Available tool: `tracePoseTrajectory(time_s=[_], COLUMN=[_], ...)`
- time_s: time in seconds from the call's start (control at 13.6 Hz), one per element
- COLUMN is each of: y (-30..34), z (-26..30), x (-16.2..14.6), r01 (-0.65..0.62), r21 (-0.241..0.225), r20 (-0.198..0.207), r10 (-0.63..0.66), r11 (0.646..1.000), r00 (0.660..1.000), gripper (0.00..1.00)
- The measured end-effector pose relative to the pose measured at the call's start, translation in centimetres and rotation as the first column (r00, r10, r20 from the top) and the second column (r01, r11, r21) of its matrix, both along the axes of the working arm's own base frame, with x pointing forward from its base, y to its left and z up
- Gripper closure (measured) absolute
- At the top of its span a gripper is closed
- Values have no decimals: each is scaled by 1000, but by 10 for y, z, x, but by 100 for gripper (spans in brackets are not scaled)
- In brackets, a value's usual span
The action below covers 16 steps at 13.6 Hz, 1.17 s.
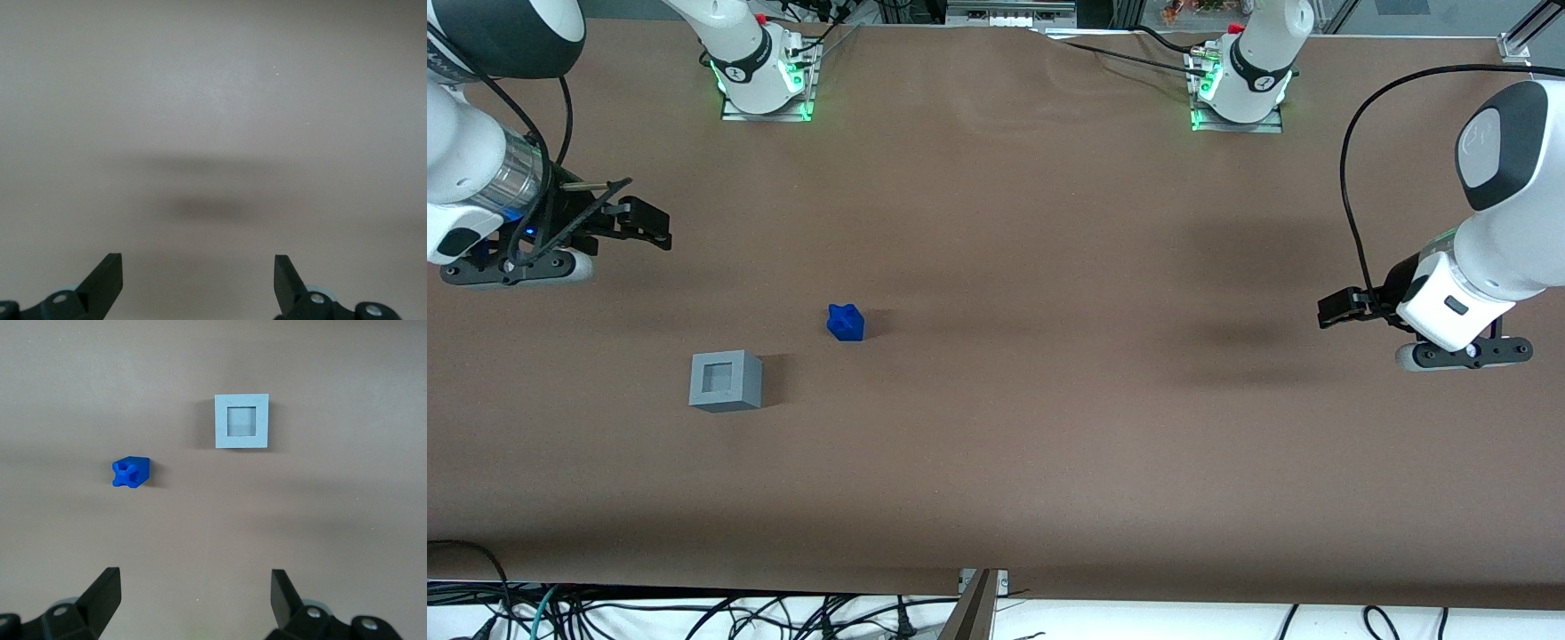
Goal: Insert blue part into gray base with right arm
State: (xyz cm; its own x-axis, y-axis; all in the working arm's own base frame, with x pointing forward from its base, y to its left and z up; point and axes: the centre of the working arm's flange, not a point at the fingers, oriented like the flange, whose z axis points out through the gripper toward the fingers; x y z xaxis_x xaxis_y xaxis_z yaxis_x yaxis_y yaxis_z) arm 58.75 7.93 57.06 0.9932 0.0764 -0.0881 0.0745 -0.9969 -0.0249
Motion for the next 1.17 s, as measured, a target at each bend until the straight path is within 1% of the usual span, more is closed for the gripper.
tracePoseTrajectory(time_s=[0.44, 1.17], y=[0, 0], z=[7, 8], x=[-2, -3], r01=[0, -9], r21=[1, 2], r20=[12, 13], r10=[0, 9], r11=[1000, 1000], r00=[1000, 1000], gripper=[0, 0])
